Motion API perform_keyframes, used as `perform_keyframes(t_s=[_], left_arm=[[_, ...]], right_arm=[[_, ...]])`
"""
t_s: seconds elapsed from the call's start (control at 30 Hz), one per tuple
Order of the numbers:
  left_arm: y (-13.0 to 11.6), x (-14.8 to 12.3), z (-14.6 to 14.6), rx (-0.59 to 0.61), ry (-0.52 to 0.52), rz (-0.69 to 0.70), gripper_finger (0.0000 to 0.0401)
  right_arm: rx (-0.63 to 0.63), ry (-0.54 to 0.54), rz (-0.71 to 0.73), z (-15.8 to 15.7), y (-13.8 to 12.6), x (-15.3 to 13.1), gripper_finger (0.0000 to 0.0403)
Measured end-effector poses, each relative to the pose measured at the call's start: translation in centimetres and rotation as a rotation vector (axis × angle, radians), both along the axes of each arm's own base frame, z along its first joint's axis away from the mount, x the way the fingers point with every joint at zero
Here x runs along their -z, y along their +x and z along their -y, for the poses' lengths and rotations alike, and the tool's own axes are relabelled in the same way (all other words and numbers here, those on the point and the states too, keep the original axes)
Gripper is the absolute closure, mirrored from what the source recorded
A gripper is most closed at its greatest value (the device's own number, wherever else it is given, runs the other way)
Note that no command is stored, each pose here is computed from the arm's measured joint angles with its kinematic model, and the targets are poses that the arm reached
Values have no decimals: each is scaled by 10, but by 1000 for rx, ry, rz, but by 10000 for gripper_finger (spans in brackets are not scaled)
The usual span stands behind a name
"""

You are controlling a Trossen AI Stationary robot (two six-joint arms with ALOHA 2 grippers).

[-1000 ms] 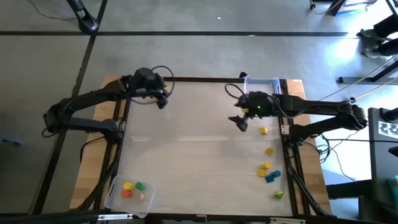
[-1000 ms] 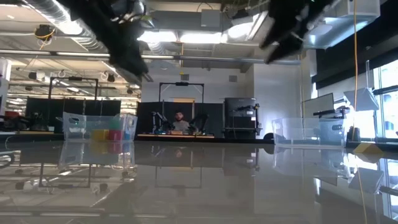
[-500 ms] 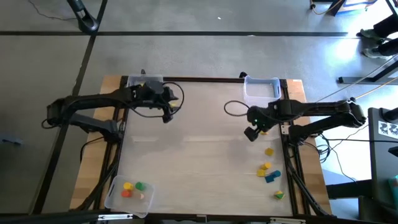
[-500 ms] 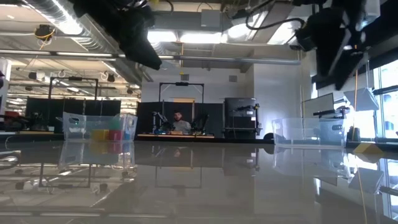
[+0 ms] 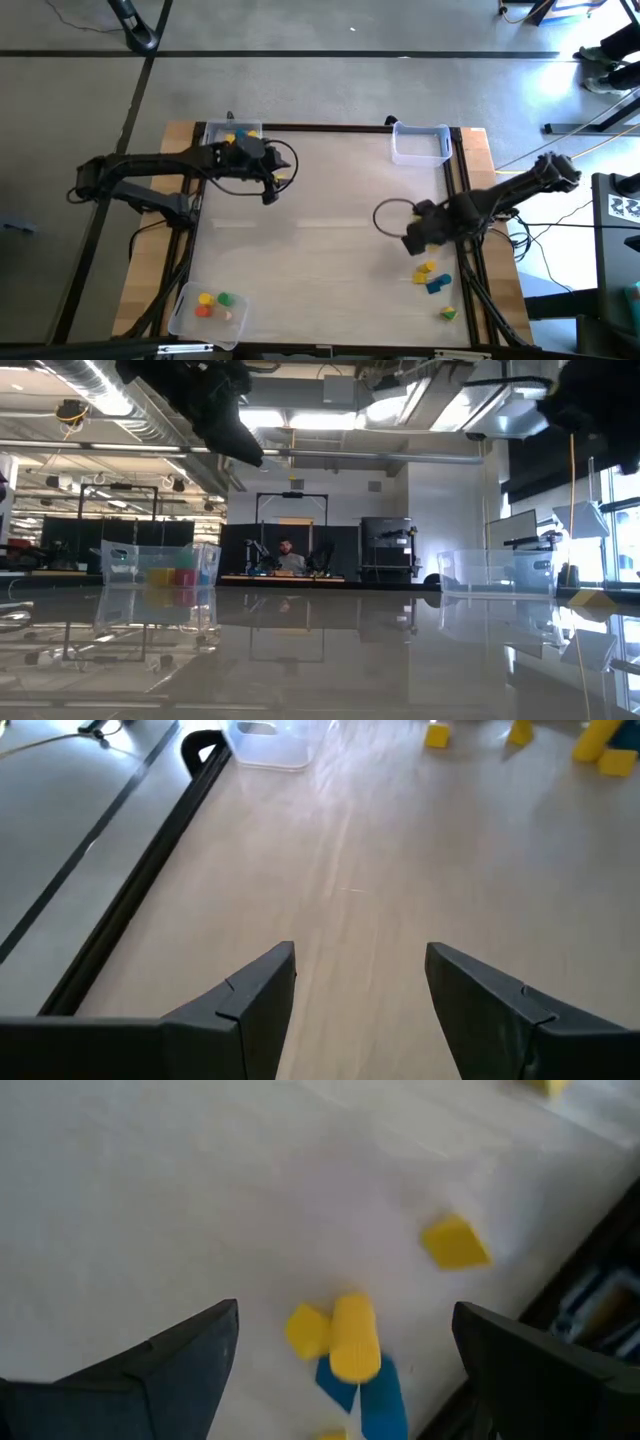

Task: Sort blocks by size
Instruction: Put the right yellow cylinder block into the bottom transparent bin

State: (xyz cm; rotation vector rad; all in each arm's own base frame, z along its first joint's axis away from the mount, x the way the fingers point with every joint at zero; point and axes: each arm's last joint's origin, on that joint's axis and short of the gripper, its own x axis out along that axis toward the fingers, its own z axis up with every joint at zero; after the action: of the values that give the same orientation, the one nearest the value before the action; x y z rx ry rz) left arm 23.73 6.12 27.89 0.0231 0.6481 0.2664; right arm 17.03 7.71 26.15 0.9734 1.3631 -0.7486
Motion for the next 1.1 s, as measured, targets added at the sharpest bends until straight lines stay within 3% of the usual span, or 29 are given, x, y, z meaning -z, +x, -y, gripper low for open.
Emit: perform_keyframes(t_s=[0.4, 0.63, 1.1], left_arm=[[5, 0, 24, 72, -39, 6, 189], [6, 4, 39, 99, -84, 6, 189], [7, 3, 65, 161, -130, 18, 189]], right_arm=[[-91, -41, -221, -48, 7, 38, 39], [-148, -53, -236, -64, 10, 52, 44], [-203, -41, -166, -63, 2, 95, 172]])
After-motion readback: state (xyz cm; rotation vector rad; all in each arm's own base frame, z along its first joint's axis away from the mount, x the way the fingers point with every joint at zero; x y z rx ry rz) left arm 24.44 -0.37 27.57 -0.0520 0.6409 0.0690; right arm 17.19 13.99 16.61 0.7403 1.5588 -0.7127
